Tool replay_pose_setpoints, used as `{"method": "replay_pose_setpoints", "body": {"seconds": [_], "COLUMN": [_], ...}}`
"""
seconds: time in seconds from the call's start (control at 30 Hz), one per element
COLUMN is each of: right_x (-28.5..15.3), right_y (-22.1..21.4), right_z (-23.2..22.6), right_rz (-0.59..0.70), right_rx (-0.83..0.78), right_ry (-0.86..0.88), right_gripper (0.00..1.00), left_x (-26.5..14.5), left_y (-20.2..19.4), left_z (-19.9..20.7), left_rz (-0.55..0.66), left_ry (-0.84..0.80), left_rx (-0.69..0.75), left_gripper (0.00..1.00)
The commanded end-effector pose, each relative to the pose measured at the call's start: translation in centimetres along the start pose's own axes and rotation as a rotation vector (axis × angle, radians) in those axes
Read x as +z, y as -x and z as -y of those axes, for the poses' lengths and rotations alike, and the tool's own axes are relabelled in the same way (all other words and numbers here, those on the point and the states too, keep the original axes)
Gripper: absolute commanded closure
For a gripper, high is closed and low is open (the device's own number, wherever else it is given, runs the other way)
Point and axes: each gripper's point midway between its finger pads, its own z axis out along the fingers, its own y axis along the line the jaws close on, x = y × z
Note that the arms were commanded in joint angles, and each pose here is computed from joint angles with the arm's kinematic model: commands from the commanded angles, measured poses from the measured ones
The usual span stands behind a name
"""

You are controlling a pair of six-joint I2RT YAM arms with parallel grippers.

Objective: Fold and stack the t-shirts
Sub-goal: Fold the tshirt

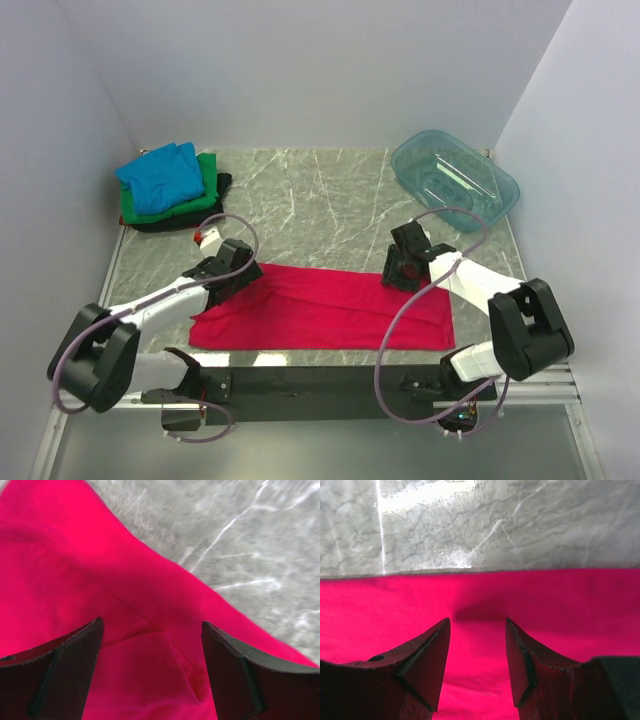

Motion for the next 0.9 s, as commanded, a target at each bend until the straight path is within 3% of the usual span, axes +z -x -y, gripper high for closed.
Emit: {"method": "replay_pose_setpoints", "body": {"seconds": [0.0,0.37,0.57,0.67,0.87], "right_x": [0.9,3.4,3.3,2.6,0.2], "right_y": [0.5,1.0,3.1,4.5,6.2], "right_z": [-1.2,-0.7,-0.9,1.1,1.4], "right_rz": [0.019,-0.037,-0.028,0.021,0.087], "right_rx": [0.015,0.027,0.055,0.045,0.040], "right_ry": [0.043,0.012,0.041,-0.079,-0.113], "right_gripper": [0.45,0.44,0.44,0.44,0.44], "left_x": [1.2,4.9,6.3,6.4,3.6], "left_y": [0.0,-1.1,0.5,1.6,5.8], "left_z": [1.1,2.5,6.2,7.3,9.1], "left_rz": [-0.011,-0.089,-0.067,-0.049,0.042], "left_ry": [-0.042,-0.044,-0.112,-0.119,-0.149], "left_rx": [0.012,0.040,0.065,0.078,0.089], "left_gripper": [0.15,0.15,0.16,0.16,0.15]}}
